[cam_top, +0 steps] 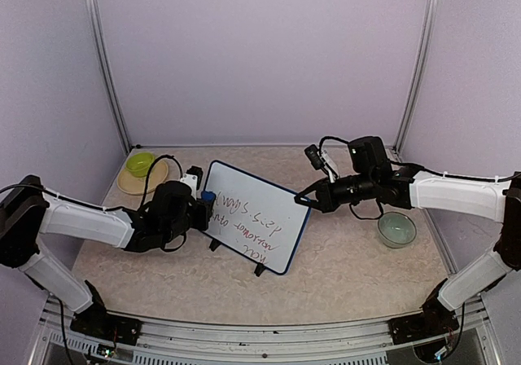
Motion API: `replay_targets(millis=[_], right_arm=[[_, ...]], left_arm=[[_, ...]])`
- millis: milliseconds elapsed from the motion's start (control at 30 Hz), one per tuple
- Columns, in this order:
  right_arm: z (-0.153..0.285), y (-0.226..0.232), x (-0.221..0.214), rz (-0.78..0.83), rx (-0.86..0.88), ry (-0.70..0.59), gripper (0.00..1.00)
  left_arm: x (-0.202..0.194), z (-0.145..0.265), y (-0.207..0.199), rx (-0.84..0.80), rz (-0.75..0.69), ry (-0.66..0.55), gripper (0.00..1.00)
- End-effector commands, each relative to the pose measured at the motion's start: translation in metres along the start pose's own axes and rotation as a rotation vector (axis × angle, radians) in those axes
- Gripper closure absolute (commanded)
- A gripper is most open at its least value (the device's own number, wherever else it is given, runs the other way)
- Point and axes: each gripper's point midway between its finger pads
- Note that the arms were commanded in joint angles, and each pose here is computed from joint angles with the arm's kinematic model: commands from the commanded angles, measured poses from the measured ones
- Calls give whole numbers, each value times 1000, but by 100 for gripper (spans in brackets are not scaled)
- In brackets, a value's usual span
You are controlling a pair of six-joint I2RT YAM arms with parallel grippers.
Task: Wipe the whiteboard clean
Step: Erase the center of the whiteboard.
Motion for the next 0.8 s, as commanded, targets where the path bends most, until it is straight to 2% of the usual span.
replay_targets(millis=[0, 100, 200, 533, 767], right_arm=[[-2, -4, -15, 42, -21, 62, 100], [-1, -3, -13, 44, -18, 59, 100], [-1, -3, -13, 44, -19, 59, 100], [0, -2, -13, 47, -16, 56, 100], [-1, -1, -12, 45, -10, 56, 100]], left_arm=[[42, 0, 10, 7, 3, -63, 83], [56, 0, 9, -7, 13, -90, 83], [54, -3, 3, -31, 15, -76, 83], [-17, 2, -14, -51, 7, 85, 83], [-62, 2, 0, 24, 57, 211, 84]])
Point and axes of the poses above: each gripper's point midway between its finger pads, its own z axis back along the fingers, its own y axis along the line the jaws close on, x = y × z, and after that the axes turned 10 degrees about -z, right-handed
